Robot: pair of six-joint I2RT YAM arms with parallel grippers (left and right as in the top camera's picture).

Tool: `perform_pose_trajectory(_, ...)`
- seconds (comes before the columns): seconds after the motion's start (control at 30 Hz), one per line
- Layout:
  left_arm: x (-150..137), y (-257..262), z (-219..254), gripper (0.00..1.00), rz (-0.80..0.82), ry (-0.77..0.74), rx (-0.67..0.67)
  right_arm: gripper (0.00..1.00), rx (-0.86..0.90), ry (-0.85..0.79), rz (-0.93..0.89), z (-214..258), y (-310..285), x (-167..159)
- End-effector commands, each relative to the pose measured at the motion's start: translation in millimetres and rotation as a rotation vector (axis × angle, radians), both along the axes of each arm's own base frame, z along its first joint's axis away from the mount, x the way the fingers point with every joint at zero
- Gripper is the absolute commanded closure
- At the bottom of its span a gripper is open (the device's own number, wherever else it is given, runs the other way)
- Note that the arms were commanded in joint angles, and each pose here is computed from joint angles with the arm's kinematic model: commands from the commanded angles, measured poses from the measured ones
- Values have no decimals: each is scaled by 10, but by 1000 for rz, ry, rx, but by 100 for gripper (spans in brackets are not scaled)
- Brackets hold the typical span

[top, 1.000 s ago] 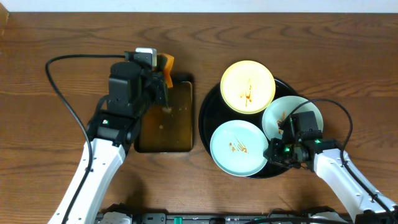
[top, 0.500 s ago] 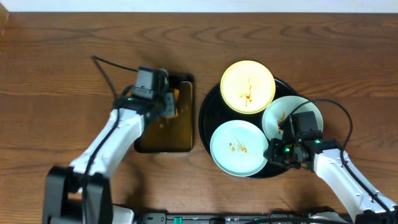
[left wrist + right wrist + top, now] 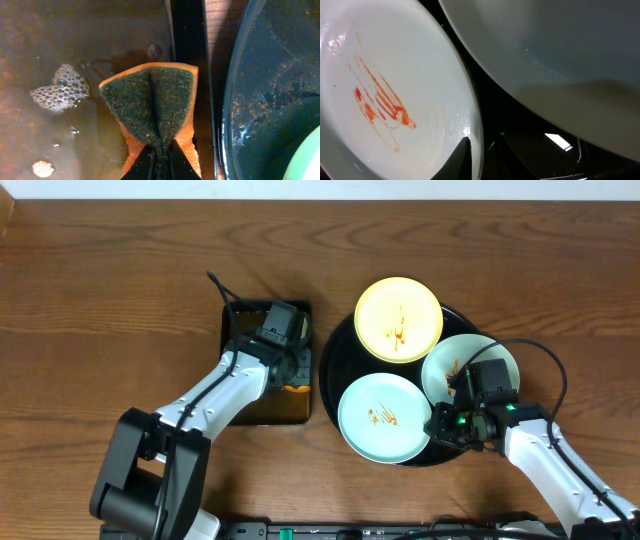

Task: Clean dirty plates on tray and stack at the side
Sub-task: 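Wipe the front pale blue plate with the sponge in the left gripper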

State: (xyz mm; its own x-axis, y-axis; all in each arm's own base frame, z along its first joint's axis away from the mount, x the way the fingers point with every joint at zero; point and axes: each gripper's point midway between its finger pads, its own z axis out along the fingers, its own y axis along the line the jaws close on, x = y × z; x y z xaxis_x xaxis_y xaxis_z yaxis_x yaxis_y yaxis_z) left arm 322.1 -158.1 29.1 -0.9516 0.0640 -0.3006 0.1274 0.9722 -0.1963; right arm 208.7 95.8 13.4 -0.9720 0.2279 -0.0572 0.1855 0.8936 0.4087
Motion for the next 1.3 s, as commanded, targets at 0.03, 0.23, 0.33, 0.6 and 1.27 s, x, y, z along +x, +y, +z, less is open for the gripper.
perform_pose_trajectory(0.03, 16, -93, 80, 92, -20, -25, -12, 85, 7, 11, 11, -12, 37, -34)
perform_pose_trajectory(0.23, 11, -141, 161, 93, -33, -46, -22, 85, 7, 11, 11, -12, 37, -34)
perform_pose_trajectory(0.33, 20, -144, 212, 93, -33, -60, -27, 84, 7, 11, 10, -13, 37, -34)
perform_pose_trajectory(0.6, 90, -23, 544, 93, -28, -171, 9, 85, 7, 11, 10, -13, 37, -34)
perform_pose_trajectory(1.27, -647, -1240, 768, 92, -274, -101, -263, 99, 5, 23, 10, -18, 32, -61)
